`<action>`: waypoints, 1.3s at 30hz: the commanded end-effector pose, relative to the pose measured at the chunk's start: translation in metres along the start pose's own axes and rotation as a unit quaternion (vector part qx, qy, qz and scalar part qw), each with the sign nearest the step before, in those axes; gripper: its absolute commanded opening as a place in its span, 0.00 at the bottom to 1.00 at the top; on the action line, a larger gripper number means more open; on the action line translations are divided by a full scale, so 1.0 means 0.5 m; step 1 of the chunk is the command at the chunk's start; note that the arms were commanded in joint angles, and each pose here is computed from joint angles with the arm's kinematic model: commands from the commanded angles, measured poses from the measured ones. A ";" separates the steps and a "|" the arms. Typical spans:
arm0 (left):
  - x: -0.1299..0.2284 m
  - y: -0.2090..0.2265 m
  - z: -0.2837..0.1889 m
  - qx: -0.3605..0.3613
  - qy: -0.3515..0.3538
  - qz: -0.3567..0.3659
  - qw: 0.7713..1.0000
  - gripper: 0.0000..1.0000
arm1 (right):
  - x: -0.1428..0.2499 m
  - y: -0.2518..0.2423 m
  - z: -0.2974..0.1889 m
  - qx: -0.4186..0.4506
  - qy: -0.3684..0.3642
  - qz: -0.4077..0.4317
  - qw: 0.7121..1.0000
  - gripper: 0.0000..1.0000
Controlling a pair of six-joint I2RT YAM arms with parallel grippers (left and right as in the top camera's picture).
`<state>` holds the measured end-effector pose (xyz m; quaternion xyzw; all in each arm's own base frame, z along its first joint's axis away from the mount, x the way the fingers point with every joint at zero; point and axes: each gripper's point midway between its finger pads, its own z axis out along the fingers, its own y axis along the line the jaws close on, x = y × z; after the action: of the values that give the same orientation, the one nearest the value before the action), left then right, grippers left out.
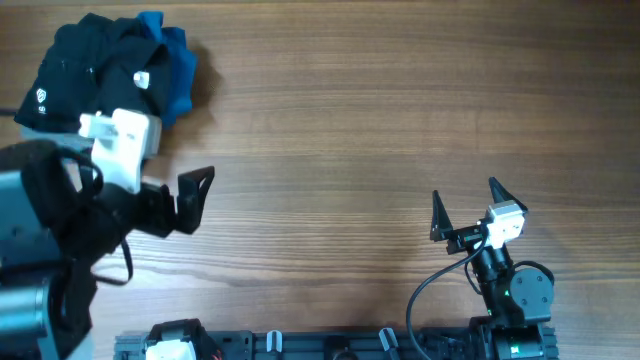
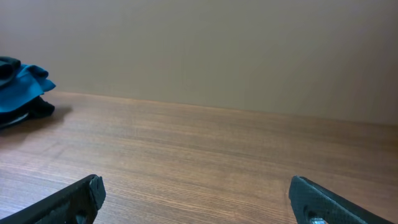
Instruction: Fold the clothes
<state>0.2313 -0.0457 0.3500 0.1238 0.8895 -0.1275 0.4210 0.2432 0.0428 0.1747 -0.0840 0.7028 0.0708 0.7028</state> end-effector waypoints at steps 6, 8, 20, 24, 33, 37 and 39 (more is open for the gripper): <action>0.121 -0.031 -0.045 -0.031 -0.055 0.039 0.997 1.00 | -0.005 -0.008 -0.001 0.010 -0.005 0.009 1.000 1.00; 0.120 -0.020 -0.025 -0.043 -0.102 0.058 0.992 1.00 | -0.005 -0.008 -0.001 0.010 -0.005 0.009 1.000 1.00; 0.121 0.029 0.051 -0.129 -0.443 0.188 0.867 1.00 | -0.005 -0.008 -0.001 0.010 -0.005 0.009 1.000 1.00; 0.158 0.038 0.111 -0.117 -0.425 0.182 0.879 1.00 | -0.005 -0.008 -0.001 0.010 -0.005 0.009 1.000 1.00; 0.280 0.045 0.241 -0.071 -0.301 0.144 0.940 1.00 | -0.005 -0.008 -0.001 0.010 -0.005 0.009 1.000 1.00; 0.281 0.045 0.242 -0.071 -0.299 0.144 0.941 1.00 | -0.005 -0.008 -0.001 0.010 -0.005 0.009 1.000 1.00; 0.281 0.045 0.242 -0.071 -0.299 0.144 0.941 1.00 | -0.005 -0.008 -0.001 0.010 -0.005 0.009 1.000 1.00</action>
<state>0.2396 -0.0485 0.1639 0.1759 0.7016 -0.0343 0.6897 0.2432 0.0427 0.1749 -0.0839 0.7026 0.0706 0.7031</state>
